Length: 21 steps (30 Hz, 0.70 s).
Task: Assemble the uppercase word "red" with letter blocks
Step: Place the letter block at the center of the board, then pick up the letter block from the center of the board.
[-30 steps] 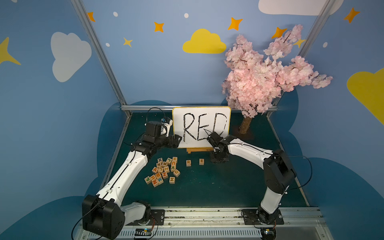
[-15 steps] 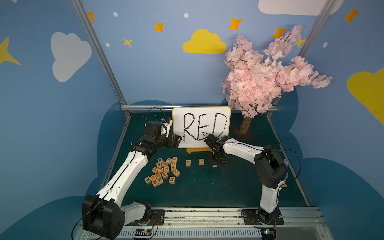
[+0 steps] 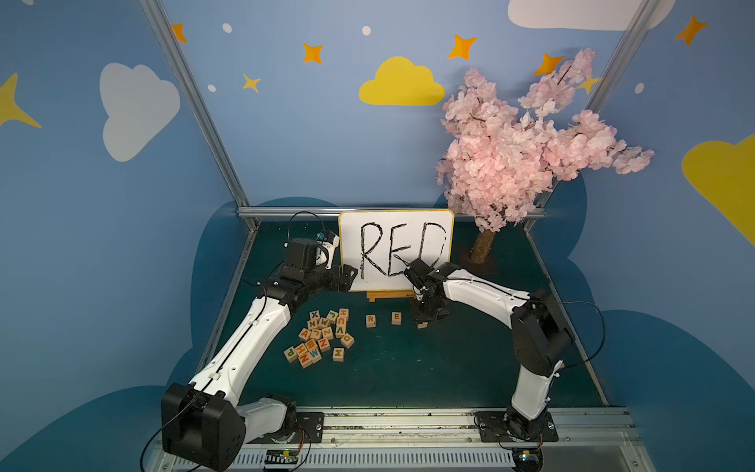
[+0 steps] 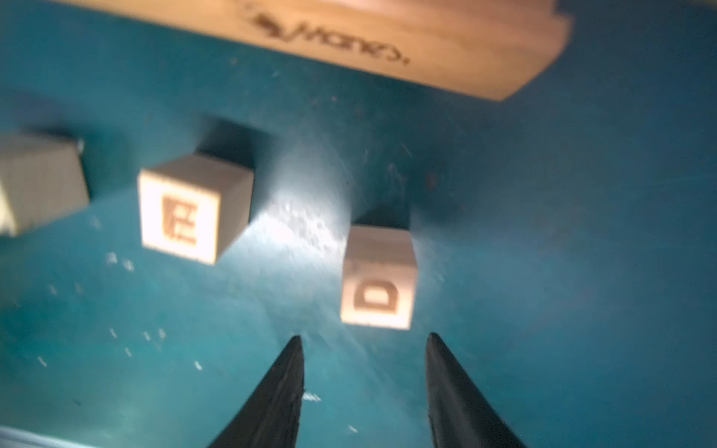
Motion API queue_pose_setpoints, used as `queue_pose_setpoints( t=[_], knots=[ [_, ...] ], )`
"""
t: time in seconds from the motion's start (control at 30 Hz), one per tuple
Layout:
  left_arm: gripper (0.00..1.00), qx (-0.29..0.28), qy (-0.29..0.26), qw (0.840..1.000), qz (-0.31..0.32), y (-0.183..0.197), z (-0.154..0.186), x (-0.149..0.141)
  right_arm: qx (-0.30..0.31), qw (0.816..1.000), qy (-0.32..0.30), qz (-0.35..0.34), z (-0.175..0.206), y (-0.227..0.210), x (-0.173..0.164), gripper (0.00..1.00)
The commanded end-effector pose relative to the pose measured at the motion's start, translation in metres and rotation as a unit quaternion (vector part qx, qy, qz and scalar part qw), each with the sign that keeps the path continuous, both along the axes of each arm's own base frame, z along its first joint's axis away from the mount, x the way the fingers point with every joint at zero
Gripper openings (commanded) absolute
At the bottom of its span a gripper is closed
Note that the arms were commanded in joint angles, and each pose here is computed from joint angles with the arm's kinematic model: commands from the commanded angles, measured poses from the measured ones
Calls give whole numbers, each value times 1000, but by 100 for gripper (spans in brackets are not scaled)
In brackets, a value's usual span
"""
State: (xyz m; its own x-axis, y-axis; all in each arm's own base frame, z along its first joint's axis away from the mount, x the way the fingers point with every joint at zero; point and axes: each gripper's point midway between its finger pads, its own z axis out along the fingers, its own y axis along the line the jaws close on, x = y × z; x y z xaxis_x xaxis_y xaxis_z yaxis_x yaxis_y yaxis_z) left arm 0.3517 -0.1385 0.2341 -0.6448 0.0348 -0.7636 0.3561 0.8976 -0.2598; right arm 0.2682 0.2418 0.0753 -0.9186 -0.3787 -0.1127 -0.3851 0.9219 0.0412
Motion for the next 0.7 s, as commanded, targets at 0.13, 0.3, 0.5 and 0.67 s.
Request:
queue_pose_setpoints(
  t=[0.13, 0.3, 0.5, 0.67],
  knots=[
    [85, -2, -14, 1000, -3, 1, 10, -1, -70, 983, -20, 168, 25, -16, 7, 46],
    [85, 1, -19, 1000, 0, 2, 11, -2, -80, 959, -82, 259, 29, -13, 11, 49],
    [85, -1, -20, 1000, -2, 2, 12, -2, -67, 930, -138, 335, 37, -12, 5, 57],
    [85, 0, -21, 1000, -1, 2, 12, -2, 13, 943, -66, 326, 46, 2, -8, 52]
  ],
)
